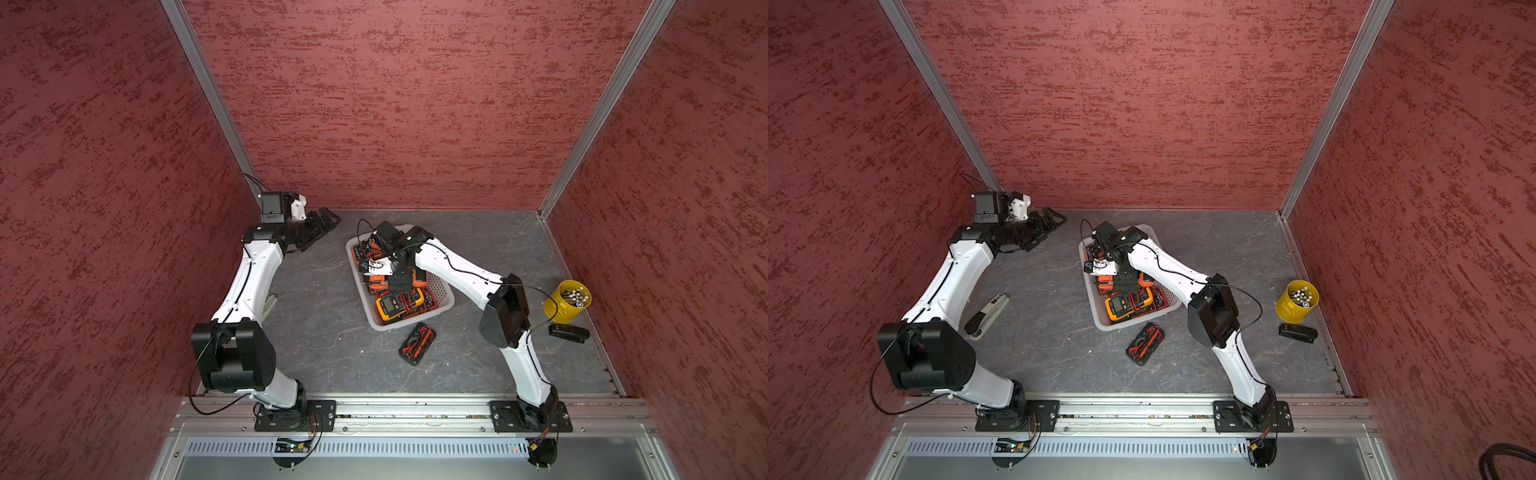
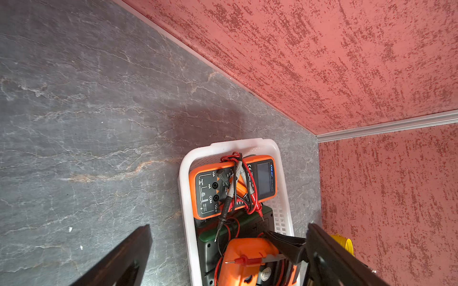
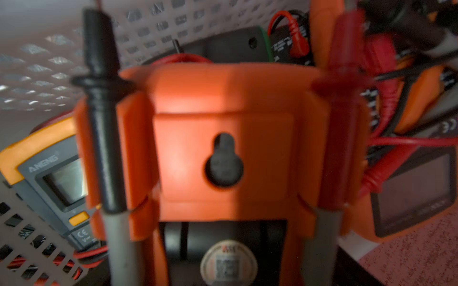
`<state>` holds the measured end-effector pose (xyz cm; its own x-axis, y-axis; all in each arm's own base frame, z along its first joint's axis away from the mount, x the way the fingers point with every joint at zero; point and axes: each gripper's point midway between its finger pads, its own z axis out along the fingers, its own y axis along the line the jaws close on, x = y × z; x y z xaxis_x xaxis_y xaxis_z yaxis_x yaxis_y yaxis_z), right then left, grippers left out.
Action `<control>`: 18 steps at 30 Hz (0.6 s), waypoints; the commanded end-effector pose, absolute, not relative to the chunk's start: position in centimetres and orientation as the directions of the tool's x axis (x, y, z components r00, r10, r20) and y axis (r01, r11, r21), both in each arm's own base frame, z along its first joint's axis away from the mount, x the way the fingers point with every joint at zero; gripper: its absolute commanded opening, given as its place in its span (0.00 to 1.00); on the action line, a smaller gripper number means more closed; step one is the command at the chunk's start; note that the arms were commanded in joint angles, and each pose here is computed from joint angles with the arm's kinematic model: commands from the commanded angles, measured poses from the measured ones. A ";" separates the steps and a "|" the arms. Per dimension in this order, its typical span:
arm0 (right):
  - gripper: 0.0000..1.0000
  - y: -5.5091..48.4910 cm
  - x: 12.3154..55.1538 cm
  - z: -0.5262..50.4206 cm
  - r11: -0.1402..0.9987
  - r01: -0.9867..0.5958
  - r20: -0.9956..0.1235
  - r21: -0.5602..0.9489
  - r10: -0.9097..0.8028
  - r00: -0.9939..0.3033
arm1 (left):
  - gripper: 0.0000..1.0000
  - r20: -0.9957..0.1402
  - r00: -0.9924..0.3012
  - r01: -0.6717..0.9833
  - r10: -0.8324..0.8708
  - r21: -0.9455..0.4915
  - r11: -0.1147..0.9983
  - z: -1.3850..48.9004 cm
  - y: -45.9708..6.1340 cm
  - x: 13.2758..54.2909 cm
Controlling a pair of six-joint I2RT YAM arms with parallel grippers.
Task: Put the multimeter into the basket
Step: Place the multimeter in the basket.
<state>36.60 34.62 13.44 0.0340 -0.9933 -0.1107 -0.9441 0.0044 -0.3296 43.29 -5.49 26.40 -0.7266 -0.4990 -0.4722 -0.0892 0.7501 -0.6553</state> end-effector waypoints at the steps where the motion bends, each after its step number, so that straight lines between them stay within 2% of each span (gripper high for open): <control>1: 0.69 35.9 37.9 15.0 -0.005 -0.904 -0.131 -0.428 -0.989 0.068 | 1.00 -0.465 -0.724 -0.094 -0.508 -0.664 0.741 25.9 -5.2 44.0; 7: 0.76 37.2 38.2 13.9 -0.037 -0.884 -0.112 -0.466 -0.989 0.101 | 1.00 -0.463 -0.722 -0.094 -0.514 -0.670 0.736 25.9 -5.1 44.6; 9: 0.98 37.3 38.8 13.7 -0.038 -0.872 -0.099 -0.488 -0.990 0.099 | 1.00 -0.462 -0.724 -0.092 -0.512 -0.671 0.736 25.9 -5.1 44.8; 13: 0.99 37.1 39.4 14.3 -0.032 -0.855 -0.089 -0.518 -0.992 0.091 | 1.00 -0.462 -0.724 -0.088 -0.512 -0.675 0.733 26.0 -5.2 45.1; 18: 0.99 37.0 38.9 17.0 -0.006 -0.847 -0.138 -0.532 -0.986 0.093 | 1.00 -0.458 -0.723 -0.093 -0.516 -0.677 0.731 25.8 -5.1 45.1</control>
<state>38.20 36.74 13.49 0.0950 -0.9918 -0.0857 -0.8870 -0.0453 -0.4596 44.44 -5.29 24.42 -0.7433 -0.5104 -0.4323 -0.1218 0.7388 -0.6629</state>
